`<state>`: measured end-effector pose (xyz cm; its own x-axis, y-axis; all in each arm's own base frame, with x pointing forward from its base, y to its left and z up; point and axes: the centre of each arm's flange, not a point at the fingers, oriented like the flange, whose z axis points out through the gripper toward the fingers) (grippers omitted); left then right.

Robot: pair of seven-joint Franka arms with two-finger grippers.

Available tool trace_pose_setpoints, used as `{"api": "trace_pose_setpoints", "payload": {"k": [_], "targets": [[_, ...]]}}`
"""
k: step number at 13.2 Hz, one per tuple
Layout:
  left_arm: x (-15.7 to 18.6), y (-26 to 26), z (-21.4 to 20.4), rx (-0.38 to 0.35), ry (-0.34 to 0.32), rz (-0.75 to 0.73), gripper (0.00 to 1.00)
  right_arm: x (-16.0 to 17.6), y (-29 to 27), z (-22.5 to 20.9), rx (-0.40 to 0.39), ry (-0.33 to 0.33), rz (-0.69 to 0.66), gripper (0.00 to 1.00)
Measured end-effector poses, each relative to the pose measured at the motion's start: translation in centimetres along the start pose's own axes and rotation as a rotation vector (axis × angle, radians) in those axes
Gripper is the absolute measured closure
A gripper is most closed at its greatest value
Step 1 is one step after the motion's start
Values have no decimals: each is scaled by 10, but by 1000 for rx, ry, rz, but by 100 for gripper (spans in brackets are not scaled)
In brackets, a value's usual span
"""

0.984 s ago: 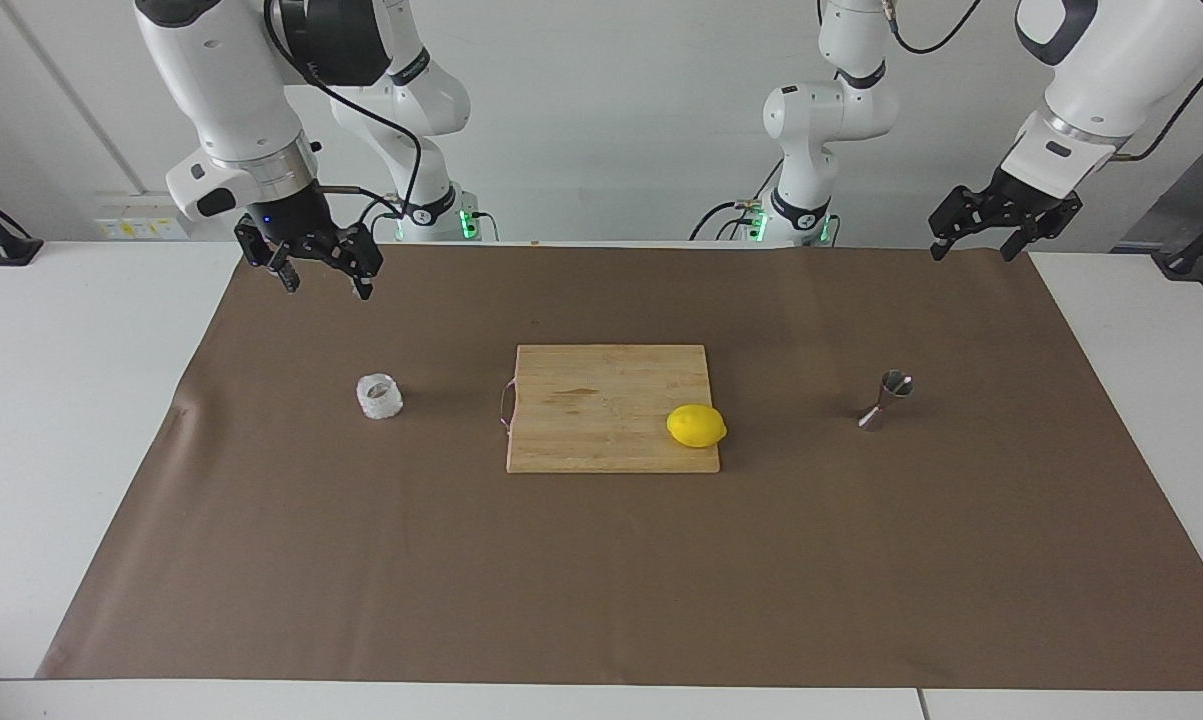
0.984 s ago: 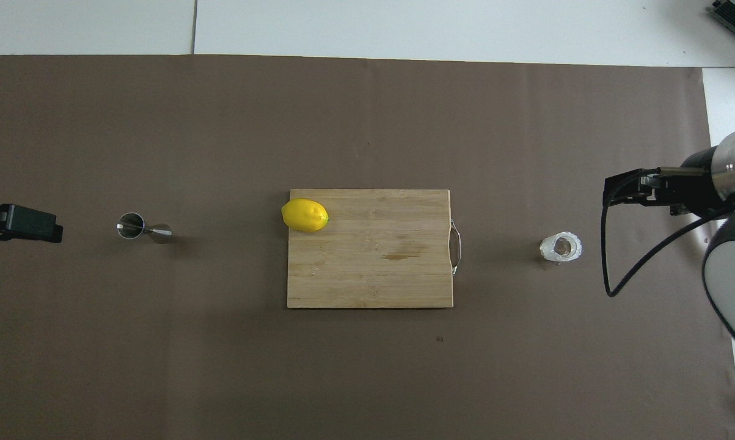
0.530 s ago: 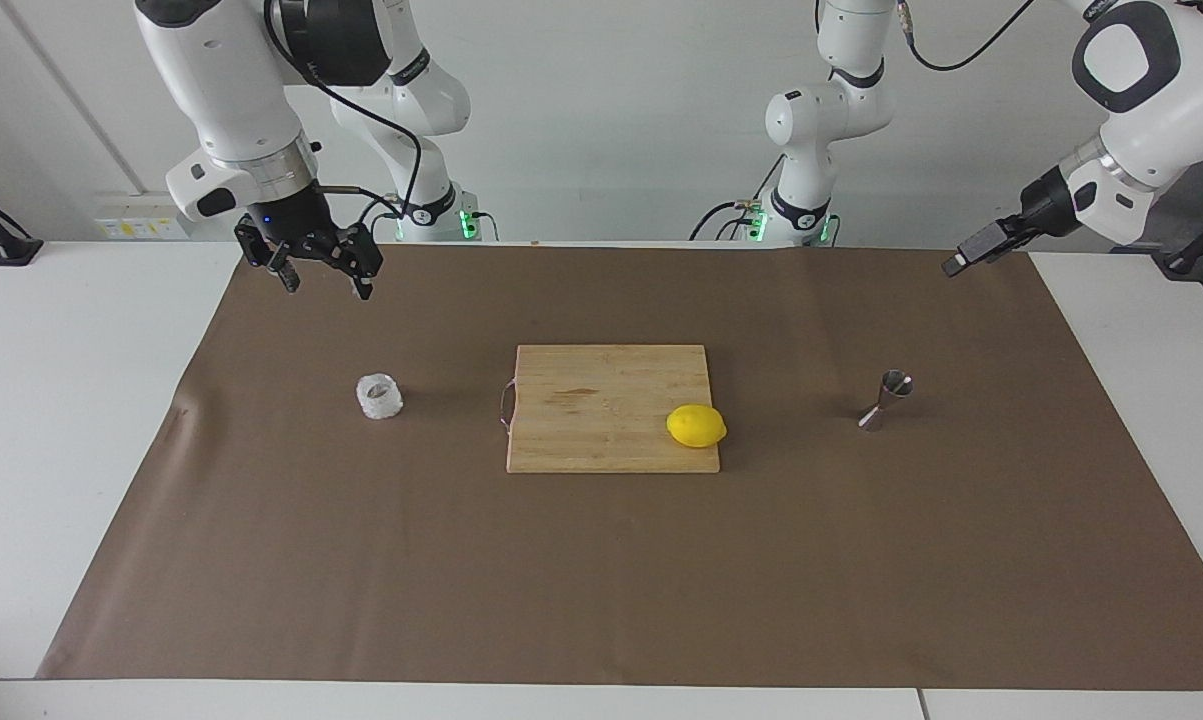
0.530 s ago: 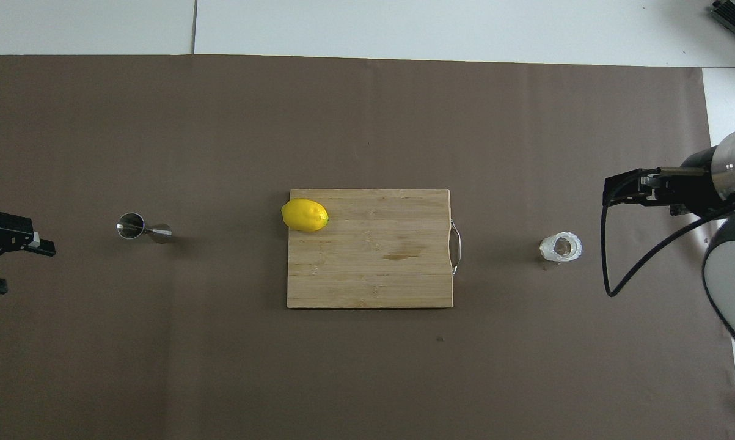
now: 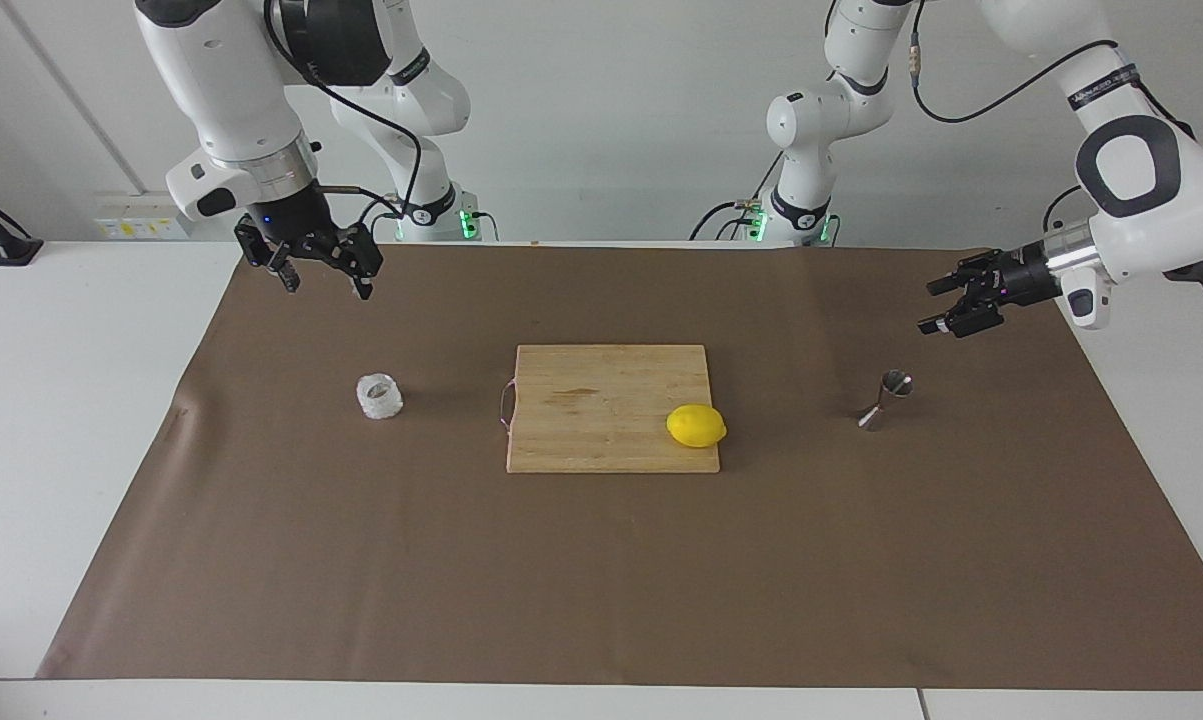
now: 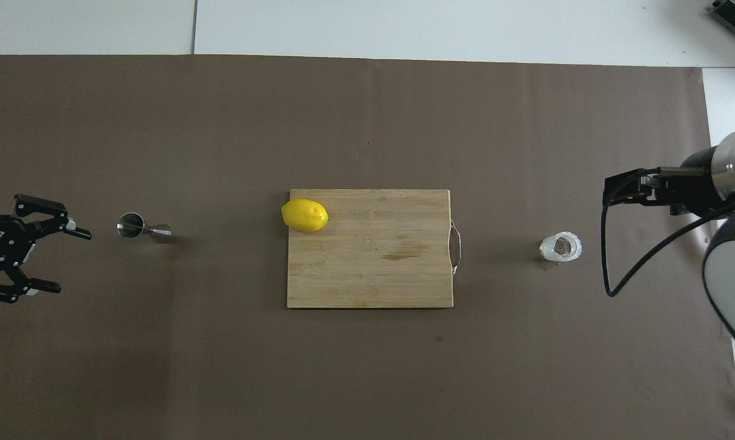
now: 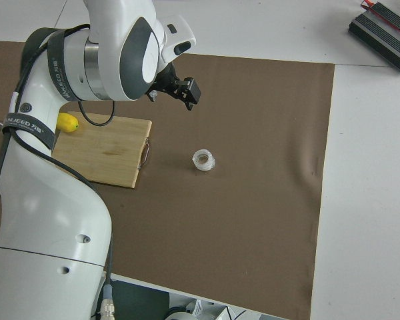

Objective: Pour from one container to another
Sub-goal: 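Open the left gripper and move it toward the steel cup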

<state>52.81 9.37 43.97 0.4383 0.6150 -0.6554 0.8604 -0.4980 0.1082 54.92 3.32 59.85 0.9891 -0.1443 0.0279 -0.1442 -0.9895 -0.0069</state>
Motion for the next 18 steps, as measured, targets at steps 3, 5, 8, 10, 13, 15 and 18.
{"api": "trace_pose_setpoints", "payload": {"k": [3,5,8,10,13,15,18], "targets": [[41,-4,23,-45,-138,-70,0,0,0,0,0,0,0,0],[59,-1,33,-77,-198,-96,0,0,0,0,0,0,0,0],[84,-9,31,-162,-276,-148,0,0,0,0,0,0,0,0],[94,-12,27,-226,-311,-169,0,0,0,0,0,0,0,0],[104,-12,24,-311,-357,-204,0,0,0,0,0,0,0,0],[111,-14,29,-337,-374,-234,0,0,0,0,0,0,0,0],[126,-12,55,-345,-423,-276,0,0,0,0,0,0,0,0]]}}
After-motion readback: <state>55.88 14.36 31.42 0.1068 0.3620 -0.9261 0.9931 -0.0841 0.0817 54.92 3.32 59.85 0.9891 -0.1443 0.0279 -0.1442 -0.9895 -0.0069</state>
